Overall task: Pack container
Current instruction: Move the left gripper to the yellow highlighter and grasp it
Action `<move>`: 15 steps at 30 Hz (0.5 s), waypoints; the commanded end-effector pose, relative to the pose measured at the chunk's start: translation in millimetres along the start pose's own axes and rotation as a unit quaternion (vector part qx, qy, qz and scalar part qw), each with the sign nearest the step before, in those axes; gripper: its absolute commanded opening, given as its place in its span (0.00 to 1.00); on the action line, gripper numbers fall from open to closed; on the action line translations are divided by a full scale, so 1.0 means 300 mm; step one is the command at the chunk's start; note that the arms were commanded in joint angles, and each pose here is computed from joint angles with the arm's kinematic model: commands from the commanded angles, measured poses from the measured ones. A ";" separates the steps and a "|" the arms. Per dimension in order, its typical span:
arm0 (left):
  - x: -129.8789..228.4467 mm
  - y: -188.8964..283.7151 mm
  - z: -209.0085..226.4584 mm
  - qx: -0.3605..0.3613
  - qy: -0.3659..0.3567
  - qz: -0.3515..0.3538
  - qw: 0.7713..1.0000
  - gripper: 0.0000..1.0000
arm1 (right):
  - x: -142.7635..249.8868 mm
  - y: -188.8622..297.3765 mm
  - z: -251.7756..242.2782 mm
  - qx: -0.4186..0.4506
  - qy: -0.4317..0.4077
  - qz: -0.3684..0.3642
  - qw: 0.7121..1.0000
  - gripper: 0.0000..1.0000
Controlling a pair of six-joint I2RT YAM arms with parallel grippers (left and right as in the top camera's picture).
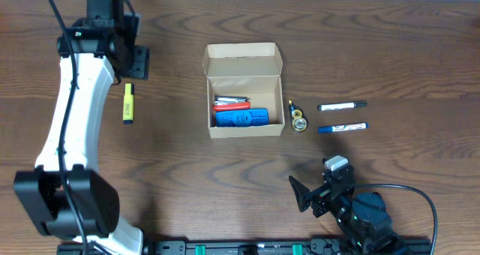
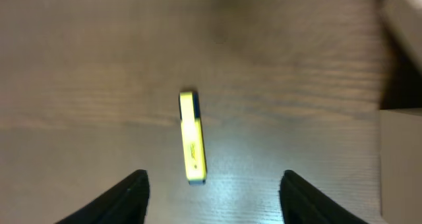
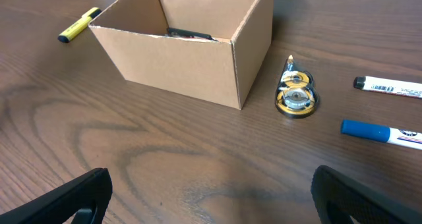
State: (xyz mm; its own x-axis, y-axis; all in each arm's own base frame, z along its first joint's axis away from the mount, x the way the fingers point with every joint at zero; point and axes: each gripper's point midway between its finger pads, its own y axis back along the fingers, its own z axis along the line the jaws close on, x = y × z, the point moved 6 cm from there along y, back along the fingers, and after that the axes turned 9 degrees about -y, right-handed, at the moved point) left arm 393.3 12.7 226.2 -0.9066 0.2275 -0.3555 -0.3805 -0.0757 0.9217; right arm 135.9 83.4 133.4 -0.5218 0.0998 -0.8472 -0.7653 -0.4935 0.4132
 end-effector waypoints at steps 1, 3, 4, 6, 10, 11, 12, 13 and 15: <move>0.072 -0.122 0.007 0.015 0.065 0.061 0.996 0.66 | 0.003 0.000 0.003 -0.002 0.010 0.000 1.000 0.99; 0.103 -0.183 0.000 0.023 0.069 0.087 0.994 0.65 | 0.003 0.000 0.003 -0.002 0.010 0.000 1.000 0.99; 0.115 -0.217 -0.007 0.028 0.069 0.098 0.992 0.65 | 0.003 0.000 0.003 -0.002 0.010 0.000 1.000 0.99; 0.134 -0.272 -0.019 0.034 0.068 0.113 0.991 0.66 | 0.003 0.000 0.003 -0.002 0.010 0.000 1.000 0.99; 0.161 -0.368 -0.027 0.038 0.072 0.139 0.987 0.78 | 0.003 0.000 0.003 -0.002 0.010 0.000 1.000 0.99; 0.163 -0.375 -0.027 0.039 0.073 0.141 0.987 0.79 | 0.003 0.000 0.003 -0.002 0.010 0.000 1.000 0.99; 0.168 -0.391 -0.027 0.039 0.073 0.146 0.986 0.80 | 0.003 0.000 0.003 -0.002 0.010 0.000 1.000 0.99; 0.171 -0.402 -0.027 0.040 0.073 0.149 0.985 0.82 | 0.003 0.000 0.003 -0.002 0.010 0.000 1.000 0.99; 0.178 -0.426 -0.022 0.040 0.075 0.154 0.984 0.88 | 0.003 0.000 0.003 -0.002 0.010 0.000 1.000 0.99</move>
State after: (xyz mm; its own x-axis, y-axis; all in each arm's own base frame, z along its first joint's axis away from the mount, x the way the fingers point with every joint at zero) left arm 392.8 22.8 97.6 -0.9921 0.0882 -0.0888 -0.0927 -0.0413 0.9948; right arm 135.9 83.4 133.5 -0.5212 0.0997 -0.8476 -0.7657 -0.4932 0.4129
